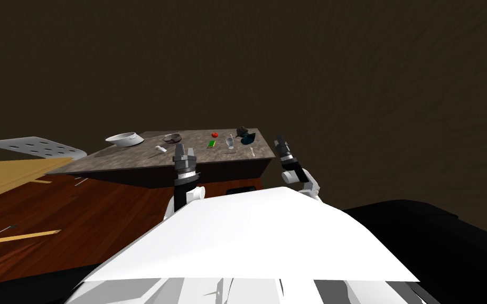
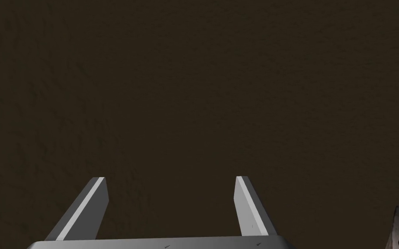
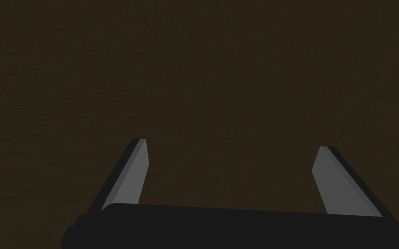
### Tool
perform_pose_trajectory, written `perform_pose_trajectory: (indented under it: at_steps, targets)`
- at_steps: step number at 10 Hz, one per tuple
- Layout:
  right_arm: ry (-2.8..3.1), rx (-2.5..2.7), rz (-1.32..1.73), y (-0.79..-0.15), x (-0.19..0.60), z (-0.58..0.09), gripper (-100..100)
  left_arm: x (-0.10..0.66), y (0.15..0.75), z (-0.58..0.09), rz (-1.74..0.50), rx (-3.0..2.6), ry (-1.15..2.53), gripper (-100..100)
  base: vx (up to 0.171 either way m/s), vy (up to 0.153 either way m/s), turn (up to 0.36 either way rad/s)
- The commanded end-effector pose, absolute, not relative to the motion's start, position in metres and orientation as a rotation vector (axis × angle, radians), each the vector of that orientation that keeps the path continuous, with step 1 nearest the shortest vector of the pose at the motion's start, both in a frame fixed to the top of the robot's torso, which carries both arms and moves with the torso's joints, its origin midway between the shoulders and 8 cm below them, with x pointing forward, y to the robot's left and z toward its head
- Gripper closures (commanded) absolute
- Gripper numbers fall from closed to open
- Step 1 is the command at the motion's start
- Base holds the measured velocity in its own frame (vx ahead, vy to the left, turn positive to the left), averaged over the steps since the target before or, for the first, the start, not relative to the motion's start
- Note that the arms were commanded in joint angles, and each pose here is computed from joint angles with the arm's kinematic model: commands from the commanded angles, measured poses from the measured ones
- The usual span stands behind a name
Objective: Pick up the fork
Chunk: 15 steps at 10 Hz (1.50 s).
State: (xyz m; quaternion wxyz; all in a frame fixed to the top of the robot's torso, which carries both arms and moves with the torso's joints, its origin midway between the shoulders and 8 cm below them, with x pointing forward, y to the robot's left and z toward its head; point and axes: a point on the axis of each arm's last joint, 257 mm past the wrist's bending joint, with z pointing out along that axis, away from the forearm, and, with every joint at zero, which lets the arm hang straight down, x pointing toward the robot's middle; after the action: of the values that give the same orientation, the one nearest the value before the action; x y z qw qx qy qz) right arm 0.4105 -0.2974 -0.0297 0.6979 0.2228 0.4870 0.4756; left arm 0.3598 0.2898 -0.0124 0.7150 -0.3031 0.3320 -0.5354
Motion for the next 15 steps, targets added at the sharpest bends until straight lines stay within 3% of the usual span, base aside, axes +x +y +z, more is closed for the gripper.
perform_pose_trajectory:
  at_steps: [1, 15]
  targets:
    - [1.143, 0.495, 1.024, -0.305, 0.419, -0.039, -100, 0.36, 0.29, -0.012, -1.186, -0.671, 0.735, 0, -0.033, 0.023, 0.154]
    - [1.577, 0.544, 0.68, -0.382, 0.455, -0.137, -100, 0.36, 0.29, -0.012, -1.186, -0.671, 0.735, 0, 0.004, 0.045, 0.113]
